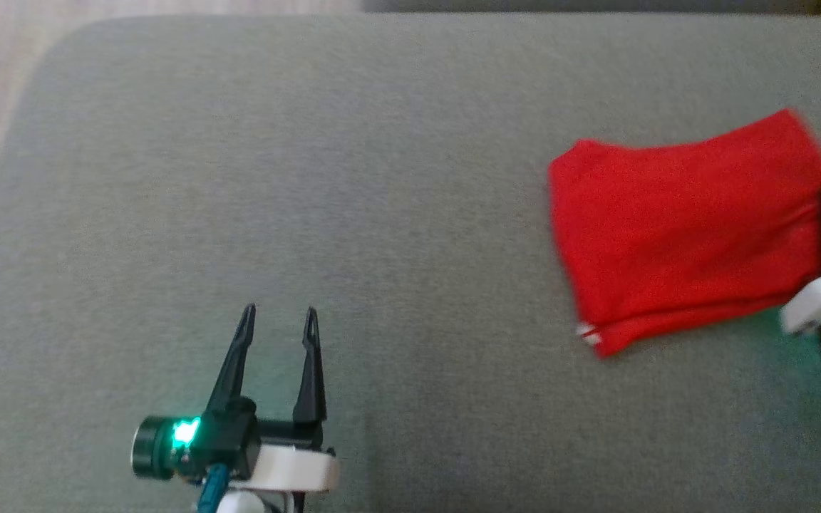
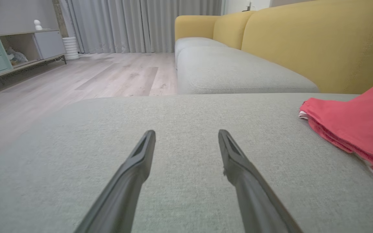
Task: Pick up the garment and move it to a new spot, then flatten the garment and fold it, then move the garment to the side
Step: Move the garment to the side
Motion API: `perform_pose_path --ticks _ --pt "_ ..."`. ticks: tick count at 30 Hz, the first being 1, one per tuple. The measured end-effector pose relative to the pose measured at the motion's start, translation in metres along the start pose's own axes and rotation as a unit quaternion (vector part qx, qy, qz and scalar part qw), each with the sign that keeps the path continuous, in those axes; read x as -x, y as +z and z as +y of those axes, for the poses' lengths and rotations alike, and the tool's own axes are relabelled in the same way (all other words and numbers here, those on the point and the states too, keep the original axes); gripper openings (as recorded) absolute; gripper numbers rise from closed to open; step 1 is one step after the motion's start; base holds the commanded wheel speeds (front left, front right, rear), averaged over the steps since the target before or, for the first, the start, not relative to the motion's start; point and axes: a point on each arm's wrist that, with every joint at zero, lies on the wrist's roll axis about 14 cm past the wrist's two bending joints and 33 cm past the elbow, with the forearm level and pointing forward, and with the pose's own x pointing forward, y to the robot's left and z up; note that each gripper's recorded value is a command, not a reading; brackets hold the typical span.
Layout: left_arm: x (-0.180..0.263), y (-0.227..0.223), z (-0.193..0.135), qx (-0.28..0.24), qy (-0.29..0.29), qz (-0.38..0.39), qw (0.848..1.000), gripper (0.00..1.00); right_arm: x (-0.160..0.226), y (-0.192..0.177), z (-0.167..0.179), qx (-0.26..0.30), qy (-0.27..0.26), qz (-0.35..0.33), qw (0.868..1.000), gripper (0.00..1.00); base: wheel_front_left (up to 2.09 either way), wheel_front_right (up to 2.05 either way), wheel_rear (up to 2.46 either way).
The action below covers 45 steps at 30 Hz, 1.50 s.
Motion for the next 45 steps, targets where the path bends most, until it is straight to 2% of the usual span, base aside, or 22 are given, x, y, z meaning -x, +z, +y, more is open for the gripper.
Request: perform_pose_path --ticks 6,13,14,15,20,23,29,33,36,40,45 --pt "-0.030 -0.006 -0.023 0.001 -0.041 0.004 0.999 1.00 0.004 0.018 -0.086 0.068 -0.077 -0.009 0.995 0.00 0.00 0.00 0.00" --pt "-0.053 -0.019 -0.041 0.003 -0.072 0.017 0.997 1.00 0.022 0.035 -0.168 0.125 -0.165 -0.010 0.978 0.00 0.00 0.00 0.00" --pt "-0.056 -0.020 -0.042 0.003 -0.074 0.019 0.997 1.00 0.024 0.039 -0.175 0.131 -0.174 -0.013 0.976 0.44 0.00 0.00 0.00" --pt "-0.057 -0.021 -0.043 0.003 -0.075 0.019 0.997 1.00 0.025 0.043 -0.180 0.134 -0.181 -0.017 0.974 1.00 0.00 0.00 0.00" --pt "-0.054 -0.006 -0.042 -0.001 -0.073 0.000 0.997 1.00 0.032 0.088 -0.178 0.179 -0.191 -0.074 0.962 1.00 0.00 0.00 0.00" --pt "-0.048 0.004 -0.040 -0.004 -0.067 -0.013 0.998 1.00 0.031 0.097 -0.149 0.174 -0.172 -0.101 0.964 1.00 0.00 0.00 0.00" --pt "-0.019 0.017 -0.029 0.009 -0.045 -0.025 0.999 1.00 0.048 0.065 -0.051 0.117 -0.075 -0.107 0.984 1.00 0.00 0.00 0.00" --pt "0.008 0.024 -0.020 -0.013 -0.027 -0.040 0.999 1.00 0.081 0.034 0.006 0.060 -0.014 -0.091 0.994 1.00 0.00 0.00 0.00" --pt "0.024 0.036 -0.012 -0.031 -0.006 -0.063 0.997 1.00 0.103 0.027 0.041 0.022 0.026 -0.095 0.995 1.00 0.00 0.00 0.00" --pt "0.043 0.048 -0.002 -0.028 0.014 -0.088 0.996 1.00 0.129 0.037 0.083 -0.022 0.065 -0.126 0.990 1.00 0.00 0.00 0.00" --pt "0.074 0.035 0.007 -0.024 0.029 -0.082 0.996 1.00 0.163 0.026 0.092 -0.041 0.070 -0.129 0.988 1.00 0.00 0.00 0.00"
